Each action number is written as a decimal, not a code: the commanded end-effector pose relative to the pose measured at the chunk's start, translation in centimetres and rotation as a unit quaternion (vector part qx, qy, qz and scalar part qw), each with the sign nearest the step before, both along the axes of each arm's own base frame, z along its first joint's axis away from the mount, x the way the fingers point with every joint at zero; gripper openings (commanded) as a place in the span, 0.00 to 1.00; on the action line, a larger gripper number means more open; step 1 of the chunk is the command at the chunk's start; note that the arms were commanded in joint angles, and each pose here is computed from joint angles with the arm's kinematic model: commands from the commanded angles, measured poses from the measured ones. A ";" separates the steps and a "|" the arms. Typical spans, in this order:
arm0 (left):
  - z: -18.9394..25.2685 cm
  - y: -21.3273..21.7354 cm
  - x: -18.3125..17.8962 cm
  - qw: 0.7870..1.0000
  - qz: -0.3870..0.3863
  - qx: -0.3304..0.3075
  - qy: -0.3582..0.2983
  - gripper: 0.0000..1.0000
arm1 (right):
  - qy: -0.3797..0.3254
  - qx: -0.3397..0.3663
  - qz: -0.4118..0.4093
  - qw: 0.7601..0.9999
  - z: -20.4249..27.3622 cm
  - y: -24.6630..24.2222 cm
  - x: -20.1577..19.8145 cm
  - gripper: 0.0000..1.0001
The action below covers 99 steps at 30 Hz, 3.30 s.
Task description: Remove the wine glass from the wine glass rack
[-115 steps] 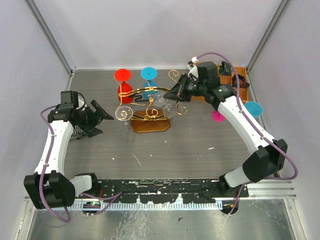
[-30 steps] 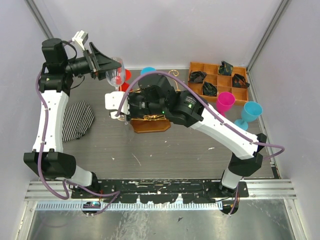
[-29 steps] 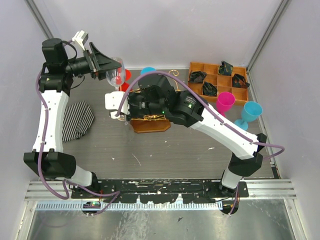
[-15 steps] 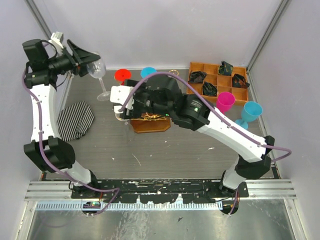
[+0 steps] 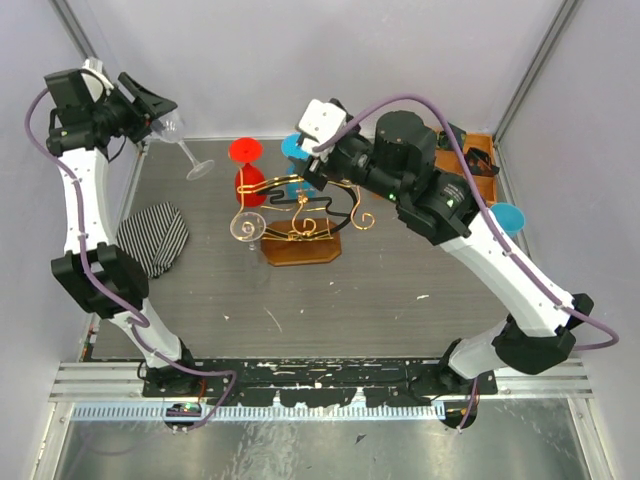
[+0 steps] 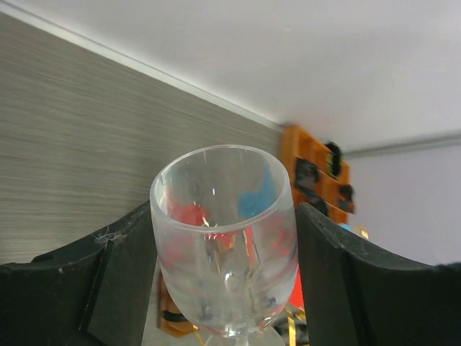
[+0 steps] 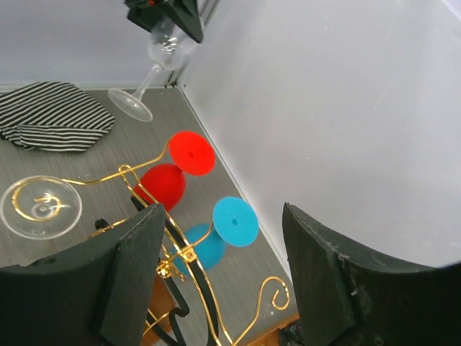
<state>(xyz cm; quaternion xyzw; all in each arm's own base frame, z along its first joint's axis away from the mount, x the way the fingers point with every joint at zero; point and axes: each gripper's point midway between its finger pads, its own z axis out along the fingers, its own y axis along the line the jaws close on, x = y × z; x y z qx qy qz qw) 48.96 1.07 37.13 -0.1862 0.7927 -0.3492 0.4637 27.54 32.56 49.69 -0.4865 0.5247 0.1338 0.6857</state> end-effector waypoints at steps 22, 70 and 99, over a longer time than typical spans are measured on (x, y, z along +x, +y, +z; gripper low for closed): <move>-12.4 4.2 9.3 0.867 0.293 0.383 -0.125 0.60 | 0.073 0.111 0.003 0.991 -2.4 -3.6 7.4 0.71; -20.6 4.0 7.3 0.780 0.386 0.432 -0.237 0.80 | 0.146 0.129 0.016 0.981 -6.7 -2.9 10.7 0.71; -19.1 3.1 3.6 0.789 0.394 0.414 -0.227 0.98 | 0.226 0.181 -0.030 0.957 -3.5 -4.0 10.3 0.75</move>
